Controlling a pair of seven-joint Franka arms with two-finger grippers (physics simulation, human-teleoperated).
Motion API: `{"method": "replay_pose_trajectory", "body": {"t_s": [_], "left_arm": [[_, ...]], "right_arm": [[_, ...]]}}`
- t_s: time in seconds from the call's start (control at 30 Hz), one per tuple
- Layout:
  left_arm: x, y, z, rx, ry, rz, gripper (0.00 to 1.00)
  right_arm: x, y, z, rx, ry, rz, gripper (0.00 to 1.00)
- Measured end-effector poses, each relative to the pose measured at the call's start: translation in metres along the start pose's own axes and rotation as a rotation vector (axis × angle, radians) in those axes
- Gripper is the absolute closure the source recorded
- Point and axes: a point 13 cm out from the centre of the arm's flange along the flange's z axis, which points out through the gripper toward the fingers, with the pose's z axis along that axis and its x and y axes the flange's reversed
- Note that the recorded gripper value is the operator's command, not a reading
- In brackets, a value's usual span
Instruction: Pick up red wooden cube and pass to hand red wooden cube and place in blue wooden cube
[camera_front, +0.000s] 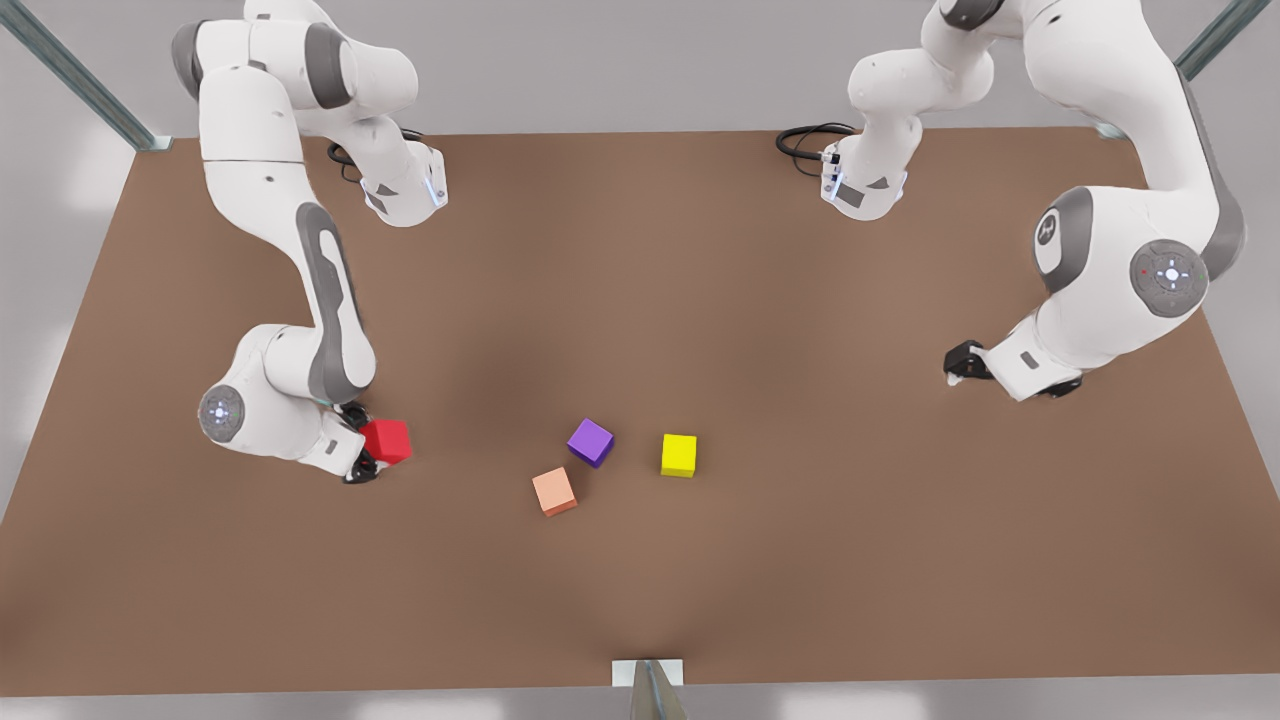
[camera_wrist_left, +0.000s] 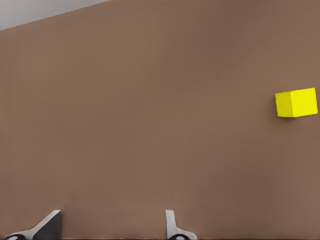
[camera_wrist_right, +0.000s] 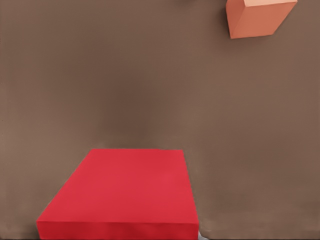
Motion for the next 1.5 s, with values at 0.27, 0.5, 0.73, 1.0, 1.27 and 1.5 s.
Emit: {"method": "replay_pose_trajectory", "body": {"t_s": [0.27,0.5,0.73,1.0,1.27,1.5], "left_arm": [[0.020,0.005,0.006,-0.001,0.051,-0.056,0.00],[0.023,0.005,0.007,0.001,0.064,-0.078,0.00],[0.027,0.008,0.008,0.004,0.081,-0.100,0.00],[0.030,0.005,0.020,0.010,0.115,-0.107,0.00],[0.014,-0.015,0.016,0.005,0.077,-0.073,0.00],[0.009,-0.017,0.008,0.003,0.056,-0.073,0.00]], "right_arm": [[0.081,0.100,0.018,-0.040,0.298,0.101,0.37],[0.088,0.101,0.017,0.017,0.367,0.166,0.37],[0.088,0.111,0.030,0.027,0.370,0.249,0.37],[0.090,0.118,0.039,0.024,0.376,0.315,0.00],[0.095,0.117,0.032,0.042,0.380,0.369,0.00],[0.099,0.116,-0.011,0.046,0.375,0.429,0.00]]}}
